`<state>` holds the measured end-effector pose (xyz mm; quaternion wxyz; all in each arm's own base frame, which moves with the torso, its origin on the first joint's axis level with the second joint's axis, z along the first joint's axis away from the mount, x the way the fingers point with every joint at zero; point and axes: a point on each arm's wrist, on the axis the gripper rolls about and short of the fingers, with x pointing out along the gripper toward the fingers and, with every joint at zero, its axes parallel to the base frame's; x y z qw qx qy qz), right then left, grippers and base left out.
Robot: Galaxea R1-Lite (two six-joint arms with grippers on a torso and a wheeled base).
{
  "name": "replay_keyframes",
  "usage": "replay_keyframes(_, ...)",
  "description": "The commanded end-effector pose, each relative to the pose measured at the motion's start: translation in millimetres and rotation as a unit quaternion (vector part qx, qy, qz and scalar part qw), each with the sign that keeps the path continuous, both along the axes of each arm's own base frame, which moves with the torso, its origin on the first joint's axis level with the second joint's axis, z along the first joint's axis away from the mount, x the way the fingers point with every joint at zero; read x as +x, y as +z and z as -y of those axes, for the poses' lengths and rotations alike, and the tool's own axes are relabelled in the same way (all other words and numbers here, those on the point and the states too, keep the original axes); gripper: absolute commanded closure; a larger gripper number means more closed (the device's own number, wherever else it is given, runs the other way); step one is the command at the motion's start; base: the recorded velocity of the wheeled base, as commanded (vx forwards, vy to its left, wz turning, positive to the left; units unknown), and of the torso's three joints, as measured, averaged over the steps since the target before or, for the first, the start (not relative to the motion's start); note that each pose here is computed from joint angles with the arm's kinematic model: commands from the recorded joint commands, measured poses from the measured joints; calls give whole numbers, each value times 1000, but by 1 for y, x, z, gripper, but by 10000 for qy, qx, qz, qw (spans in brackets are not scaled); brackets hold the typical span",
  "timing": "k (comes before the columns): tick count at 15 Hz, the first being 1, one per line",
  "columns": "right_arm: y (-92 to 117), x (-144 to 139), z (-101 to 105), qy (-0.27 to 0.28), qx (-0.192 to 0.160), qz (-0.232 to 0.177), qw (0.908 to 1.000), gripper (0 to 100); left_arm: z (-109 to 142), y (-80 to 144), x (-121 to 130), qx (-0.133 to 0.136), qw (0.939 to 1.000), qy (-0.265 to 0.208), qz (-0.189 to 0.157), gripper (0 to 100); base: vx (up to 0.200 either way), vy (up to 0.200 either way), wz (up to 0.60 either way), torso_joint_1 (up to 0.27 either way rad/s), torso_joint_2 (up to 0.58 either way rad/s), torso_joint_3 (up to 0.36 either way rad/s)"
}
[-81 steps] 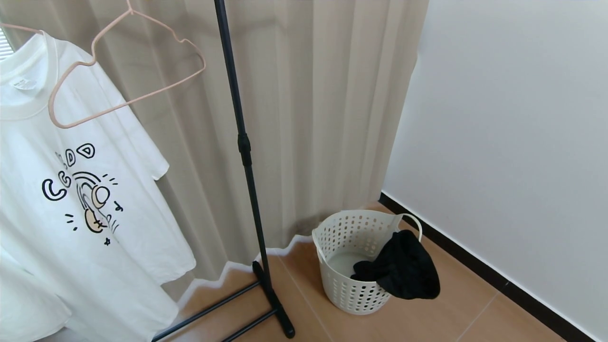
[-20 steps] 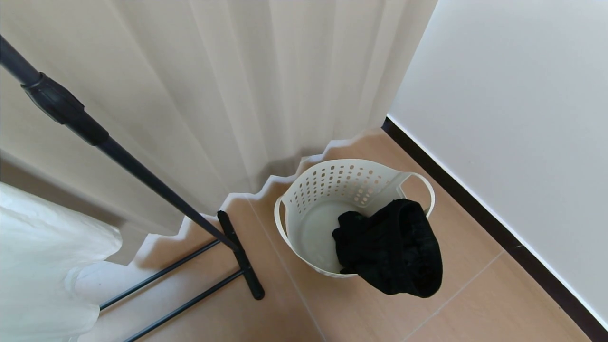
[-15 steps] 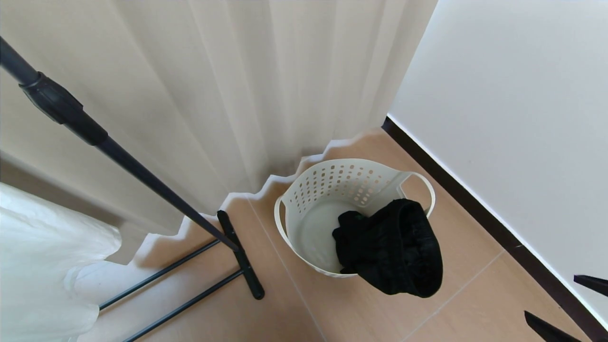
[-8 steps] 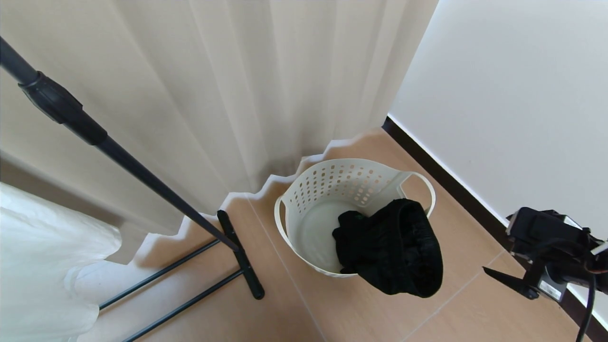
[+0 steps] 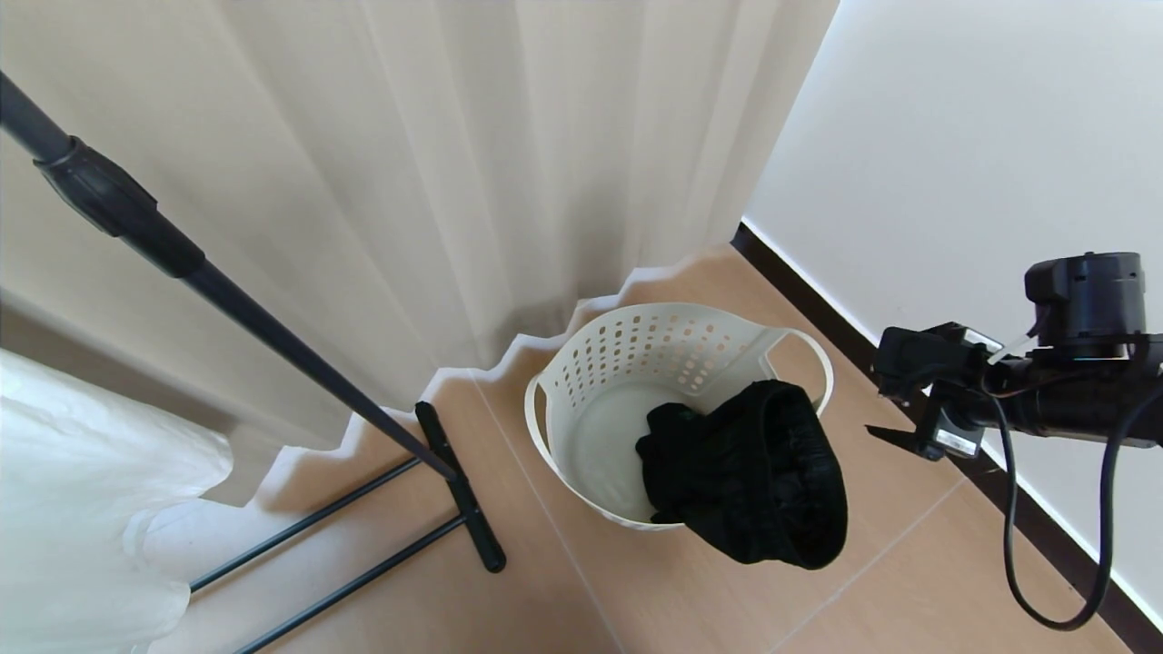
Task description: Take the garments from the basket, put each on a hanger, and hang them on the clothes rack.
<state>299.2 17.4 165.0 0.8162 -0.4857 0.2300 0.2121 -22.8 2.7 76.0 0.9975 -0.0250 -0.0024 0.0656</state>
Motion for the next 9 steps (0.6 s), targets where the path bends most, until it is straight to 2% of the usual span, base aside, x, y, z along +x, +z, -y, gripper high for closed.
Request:
replay_keyframes(1,-23,23,-5,54,-24,-251,9997,0,0,0,0,-3,10000,11,1,0,0,0,0,0,0,0)
replay_keyframes(2,-26,27,-5,62,-22,-212,9998,0,0,0,0,-3,10000,3,1,0,0,0,0,0,0,0)
replay_keyframes(4,-43,45,-19,215,-44,-149,9996,0,0,0,0,-3,10000,3,1,0,0,0,0,0,0,0)
replay_keyframes(6,-56,62,-24,175,-112,-182,9996,0,0,0,0,-3,10000,3,1,0,0,0,0,0,0,0)
replay_keyframes(9,-62,79,-31,182,-155,-139,9996,0,0,0,0,-3,10000,11,1,0,0,0,0,0,0,0)
